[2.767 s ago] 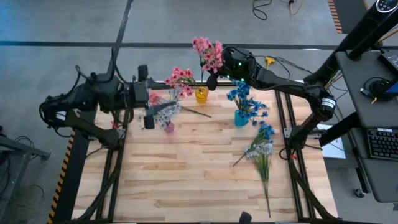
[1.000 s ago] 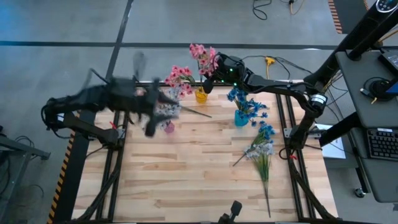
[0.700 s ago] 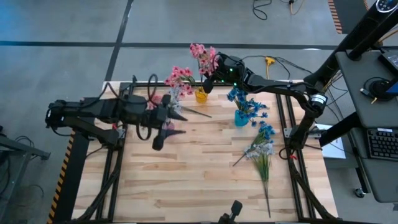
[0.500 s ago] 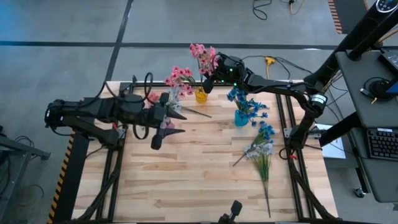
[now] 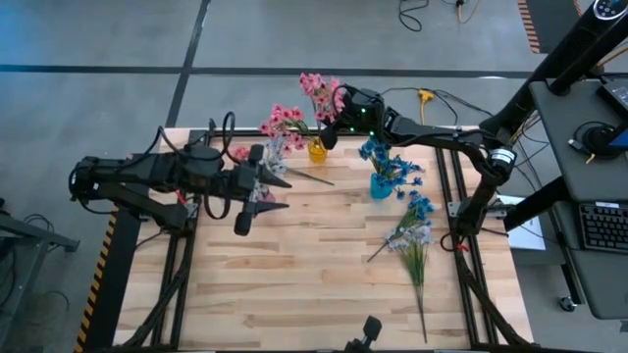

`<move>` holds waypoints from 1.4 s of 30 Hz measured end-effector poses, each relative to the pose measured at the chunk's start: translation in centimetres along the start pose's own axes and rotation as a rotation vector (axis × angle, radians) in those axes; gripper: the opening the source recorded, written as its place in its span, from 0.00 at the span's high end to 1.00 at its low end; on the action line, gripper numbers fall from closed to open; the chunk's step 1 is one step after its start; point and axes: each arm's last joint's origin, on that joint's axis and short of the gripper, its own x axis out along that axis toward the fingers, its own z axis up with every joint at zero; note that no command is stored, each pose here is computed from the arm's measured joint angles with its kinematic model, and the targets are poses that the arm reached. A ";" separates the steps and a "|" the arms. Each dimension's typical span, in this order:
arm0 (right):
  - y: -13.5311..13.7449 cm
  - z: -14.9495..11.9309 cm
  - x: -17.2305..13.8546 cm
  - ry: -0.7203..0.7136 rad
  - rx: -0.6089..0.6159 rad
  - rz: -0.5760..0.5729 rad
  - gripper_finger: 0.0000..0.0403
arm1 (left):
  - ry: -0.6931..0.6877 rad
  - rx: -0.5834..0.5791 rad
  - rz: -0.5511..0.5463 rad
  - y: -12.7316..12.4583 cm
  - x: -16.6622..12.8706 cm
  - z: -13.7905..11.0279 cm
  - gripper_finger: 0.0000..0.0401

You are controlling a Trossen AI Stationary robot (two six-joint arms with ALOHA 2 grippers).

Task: Sort flowers into vase by color
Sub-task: Put the bottom pink flowers into the yellow vase, then put the white flowers into the purple vase

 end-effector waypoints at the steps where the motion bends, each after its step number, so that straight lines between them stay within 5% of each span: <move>1: 0.0 0.0 0.0 0.001 0.002 -0.001 0.95 | 0.003 0.000 0.000 0.0 0.0 -0.1 0.54; 12: -0.3 -0.1 -0.1 0.026 0.025 -0.014 0.62 | 0.007 0.000 0.000 0.0 0.1 -0.2 0.54; 21: -0.3 1.3 -0.7 0.139 0.024 -0.013 0.45 | 0.007 0.000 0.000 0.0 0.1 -0.2 0.54; 34: -0.3 5.5 -3.4 0.352 -0.018 -0.068 0.35 | 0.007 0.000 0.000 0.0 0.1 -0.2 0.54; 42: -0.1 11.3 -7.6 0.385 -0.054 -0.099 0.38 | 0.008 -0.001 -0.034 -0.9 0.6 -0.3 0.54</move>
